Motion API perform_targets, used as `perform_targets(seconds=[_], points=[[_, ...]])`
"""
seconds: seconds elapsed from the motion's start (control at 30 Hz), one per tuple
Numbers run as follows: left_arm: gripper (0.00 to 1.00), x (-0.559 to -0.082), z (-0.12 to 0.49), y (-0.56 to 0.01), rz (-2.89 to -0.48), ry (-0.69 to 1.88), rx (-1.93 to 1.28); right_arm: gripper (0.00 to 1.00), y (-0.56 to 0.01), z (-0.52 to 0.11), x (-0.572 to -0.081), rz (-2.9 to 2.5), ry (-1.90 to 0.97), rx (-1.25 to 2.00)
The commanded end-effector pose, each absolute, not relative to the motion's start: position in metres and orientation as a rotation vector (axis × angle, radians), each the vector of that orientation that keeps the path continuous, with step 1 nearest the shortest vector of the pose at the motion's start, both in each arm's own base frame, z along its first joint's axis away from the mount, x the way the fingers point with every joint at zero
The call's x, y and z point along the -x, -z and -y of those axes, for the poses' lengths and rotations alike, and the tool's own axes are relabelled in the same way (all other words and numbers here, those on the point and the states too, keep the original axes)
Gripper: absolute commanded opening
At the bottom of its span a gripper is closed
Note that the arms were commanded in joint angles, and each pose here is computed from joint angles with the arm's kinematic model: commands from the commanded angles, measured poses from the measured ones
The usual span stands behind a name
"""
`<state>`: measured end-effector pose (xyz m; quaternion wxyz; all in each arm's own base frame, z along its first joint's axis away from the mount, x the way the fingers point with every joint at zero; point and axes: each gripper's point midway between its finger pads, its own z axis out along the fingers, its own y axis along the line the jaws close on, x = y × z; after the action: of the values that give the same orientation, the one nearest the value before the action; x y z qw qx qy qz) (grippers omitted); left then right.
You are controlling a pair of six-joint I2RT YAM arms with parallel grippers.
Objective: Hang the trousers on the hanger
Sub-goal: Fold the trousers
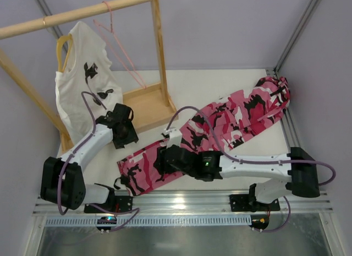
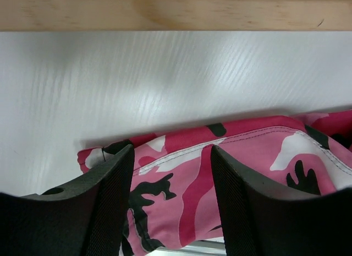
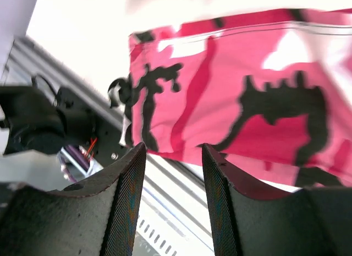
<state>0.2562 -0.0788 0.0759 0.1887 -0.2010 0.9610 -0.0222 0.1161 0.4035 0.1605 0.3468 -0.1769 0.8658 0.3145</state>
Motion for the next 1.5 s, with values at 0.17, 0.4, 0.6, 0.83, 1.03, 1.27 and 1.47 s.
perform_targets(seconds=[0.17,0.4,0.6,0.83,1.03,1.27,1.47], points=[[0.59,-0.24,0.138,-0.09,-2.657,0.304,0.445,0.47,-0.141,-0.262,-0.213,-2.311,-0.543,-0.217],[0.56,-0.203,0.158,-0.033,-2.802,0.276,0.497,0.41,-0.115,-0.118,-0.302,-2.239,-0.28,-0.773],[0.58,-0.192,0.142,0.002,-2.86,0.124,0.538,0.38,-0.091,-0.07,-0.334,-2.269,-0.225,-0.873],[0.59,-0.191,0.121,0.019,-2.903,0.033,0.601,0.37,-0.061,-0.04,-0.352,-2.28,-0.142,-0.932],[0.58,-0.189,0.119,0.019,-2.904,0.037,0.579,0.37,-0.048,-0.04,-0.369,-2.264,-0.14,-0.932],[0.58,-0.184,0.113,0.016,-2.882,0.031,0.582,0.27,-0.034,-0.027,-0.37,-2.271,-0.059,-0.951],[0.59,-0.183,0.11,0.019,-2.885,0.004,0.583,0.04,-0.045,-0.02,-0.372,-2.265,-0.027,-0.93]])
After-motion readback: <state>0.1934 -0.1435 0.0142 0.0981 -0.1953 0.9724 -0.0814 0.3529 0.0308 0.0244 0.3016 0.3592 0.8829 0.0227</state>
